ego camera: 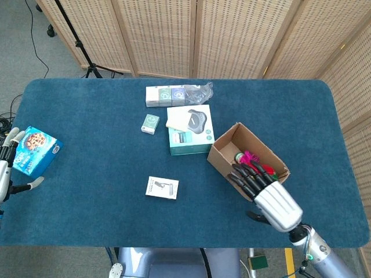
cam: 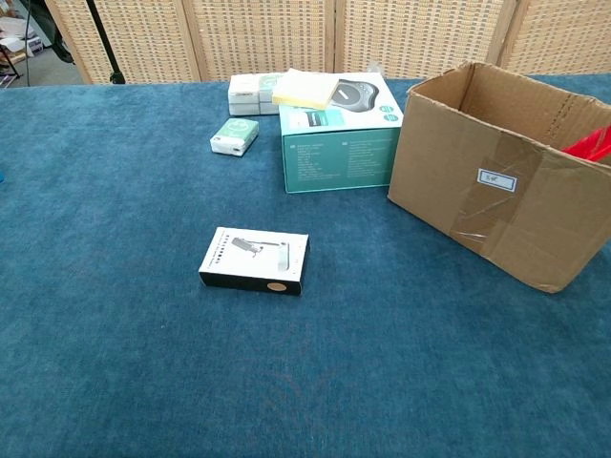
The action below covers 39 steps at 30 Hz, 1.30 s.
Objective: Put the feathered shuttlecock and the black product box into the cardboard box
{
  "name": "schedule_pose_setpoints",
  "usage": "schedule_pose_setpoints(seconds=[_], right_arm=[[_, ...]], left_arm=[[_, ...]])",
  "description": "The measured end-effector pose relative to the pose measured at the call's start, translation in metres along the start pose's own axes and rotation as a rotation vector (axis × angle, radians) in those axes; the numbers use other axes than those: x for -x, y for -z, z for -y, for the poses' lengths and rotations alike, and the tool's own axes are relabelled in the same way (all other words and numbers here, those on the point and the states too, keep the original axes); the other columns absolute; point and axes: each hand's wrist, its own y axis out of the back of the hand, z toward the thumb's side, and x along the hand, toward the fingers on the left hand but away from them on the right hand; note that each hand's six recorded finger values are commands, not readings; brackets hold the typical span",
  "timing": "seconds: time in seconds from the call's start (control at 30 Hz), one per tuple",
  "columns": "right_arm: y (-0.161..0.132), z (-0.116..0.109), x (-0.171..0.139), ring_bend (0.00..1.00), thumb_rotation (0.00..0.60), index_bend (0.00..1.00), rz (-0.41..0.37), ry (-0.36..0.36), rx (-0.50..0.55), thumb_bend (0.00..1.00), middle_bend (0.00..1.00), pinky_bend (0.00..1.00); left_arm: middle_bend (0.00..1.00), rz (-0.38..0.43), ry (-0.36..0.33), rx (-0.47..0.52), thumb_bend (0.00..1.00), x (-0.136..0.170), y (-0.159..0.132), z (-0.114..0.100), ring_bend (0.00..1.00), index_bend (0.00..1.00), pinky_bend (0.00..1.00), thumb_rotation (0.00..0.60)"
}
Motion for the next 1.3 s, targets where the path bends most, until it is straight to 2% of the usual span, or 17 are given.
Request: schedule_pose_setpoints(seconds=[0.13, 0.27, 0.43, 0.63, 1.0, 1.17, 1.3], right_arm=[[-0.032, 0.019, 0.034, 0.0, 0.6, 0.06, -0.122, -0.081, 0.022, 0.0, 0.02, 0.07], [-0.061, 0.047, 0.07, 0.0, 0.6, 0.06, -0.206, -0.143, 0.046, 0.0, 0.02, 0.07], [-0.078, 0.079, 0.1, 0.0, 0.6, 0.06, -0.21, -0.193, 0.043, 0.0, 0.01, 0.07], [-0.077, 0.117, 0.128, 0.0, 0.6, 0.02, -0.125, -0.253, 0.017, 0.0, 0.0, 0.07], [-0.064, 0.179, 0.159, 0.0, 0.6, 0.02, 0.099, -0.38, -0.054, 0.0, 0.0, 0.07], [-0.055, 0.192, 0.165, 0.0, 0.6, 0.02, 0.184, -0.422, -0.032, 0.0, 0.0, 0.07], [-0.058, 0.193, 0.175, 0.0, 0.6, 0.02, 0.231, -0.434, 0.016, 0.0, 0.01, 0.07]], left_arm=[[0.0, -0.006, 0.003, 0.008, 0.0, 0.0, 0.003, -0.002, 0.0, 0.0, 0.09, 0.6], [0.0, -0.009, 0.004, 0.013, 0.0, 0.0, 0.004, -0.004, 0.0, 0.0, 0.09, 0.6], [0.0, -0.015, 0.009, 0.016, 0.0, -0.001, 0.006, -0.004, 0.0, 0.0, 0.09, 0.6], [0.0, -0.018, 0.02, 0.021, 0.0, -0.003, 0.008, -0.003, 0.0, 0.0, 0.09, 0.6], [0.0, -0.024, 0.019, 0.052, 0.0, -0.004, 0.012, -0.006, 0.0, 0.0, 0.09, 0.6], [0.0, -0.034, 0.022, 0.056, 0.0, -0.005, 0.015, -0.007, 0.0, 0.0, 0.09, 0.6], [0.0, -0.04, 0.028, 0.058, 0.0, -0.008, 0.017, -0.006, 0.0, 0.0, 0.09, 0.6]])
